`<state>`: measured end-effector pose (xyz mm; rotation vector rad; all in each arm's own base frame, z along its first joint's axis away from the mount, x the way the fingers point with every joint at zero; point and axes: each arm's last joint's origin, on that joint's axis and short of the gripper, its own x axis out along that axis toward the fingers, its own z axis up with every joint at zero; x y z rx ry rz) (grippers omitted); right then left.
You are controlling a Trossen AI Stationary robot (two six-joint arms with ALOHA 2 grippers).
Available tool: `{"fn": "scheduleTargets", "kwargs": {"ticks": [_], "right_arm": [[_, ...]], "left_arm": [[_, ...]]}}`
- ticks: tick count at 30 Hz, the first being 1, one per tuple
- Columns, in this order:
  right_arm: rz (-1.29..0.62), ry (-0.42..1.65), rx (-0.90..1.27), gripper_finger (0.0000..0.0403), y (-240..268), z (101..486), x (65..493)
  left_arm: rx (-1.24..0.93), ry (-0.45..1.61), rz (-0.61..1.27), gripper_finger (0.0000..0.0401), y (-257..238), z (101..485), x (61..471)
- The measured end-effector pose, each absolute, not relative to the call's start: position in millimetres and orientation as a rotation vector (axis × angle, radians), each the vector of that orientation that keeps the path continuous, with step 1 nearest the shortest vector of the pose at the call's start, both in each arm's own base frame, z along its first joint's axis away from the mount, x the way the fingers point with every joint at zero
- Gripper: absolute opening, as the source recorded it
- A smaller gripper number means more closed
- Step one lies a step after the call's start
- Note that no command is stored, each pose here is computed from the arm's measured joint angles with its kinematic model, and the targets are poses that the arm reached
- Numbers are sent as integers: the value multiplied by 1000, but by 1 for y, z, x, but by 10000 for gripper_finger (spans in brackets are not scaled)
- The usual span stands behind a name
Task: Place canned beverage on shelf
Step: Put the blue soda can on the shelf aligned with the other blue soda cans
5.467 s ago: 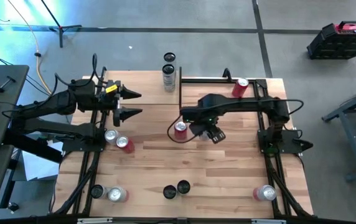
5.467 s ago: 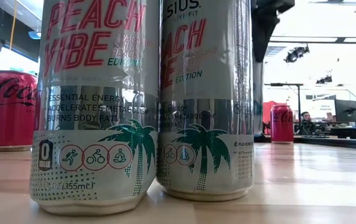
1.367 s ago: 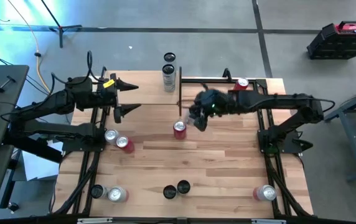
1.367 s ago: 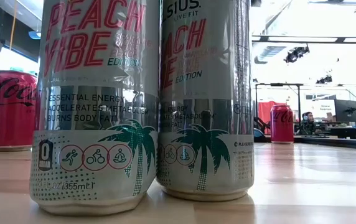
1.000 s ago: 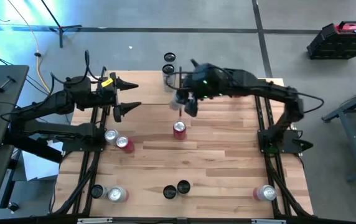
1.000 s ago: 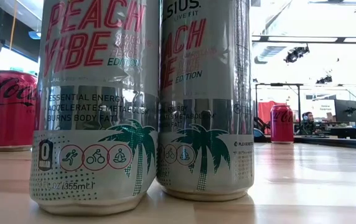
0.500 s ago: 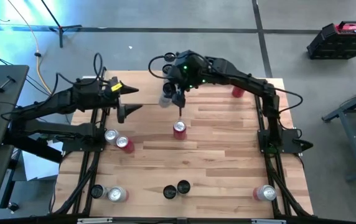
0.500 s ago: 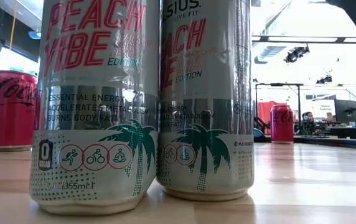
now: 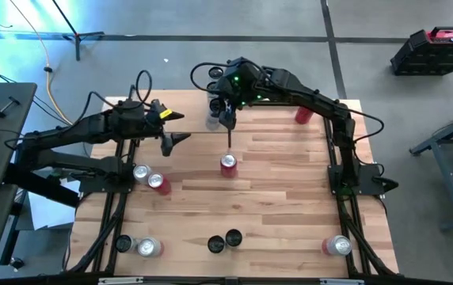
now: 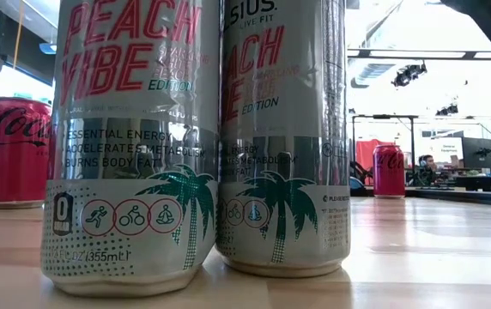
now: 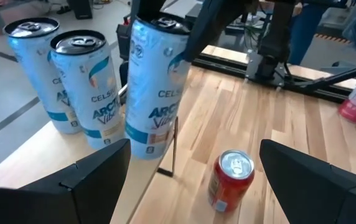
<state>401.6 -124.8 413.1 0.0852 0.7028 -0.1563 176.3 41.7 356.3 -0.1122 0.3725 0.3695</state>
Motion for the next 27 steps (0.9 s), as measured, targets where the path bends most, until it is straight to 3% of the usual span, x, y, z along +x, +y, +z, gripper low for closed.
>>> {"fn": "scheduleTargets", "kwargs": {"ticks": [27], "right_arm": [[-222, 770, 95, 260, -132, 390, 416]], "left_arm": [[-119, 345, 330, 349, 43, 356, 190]]}}
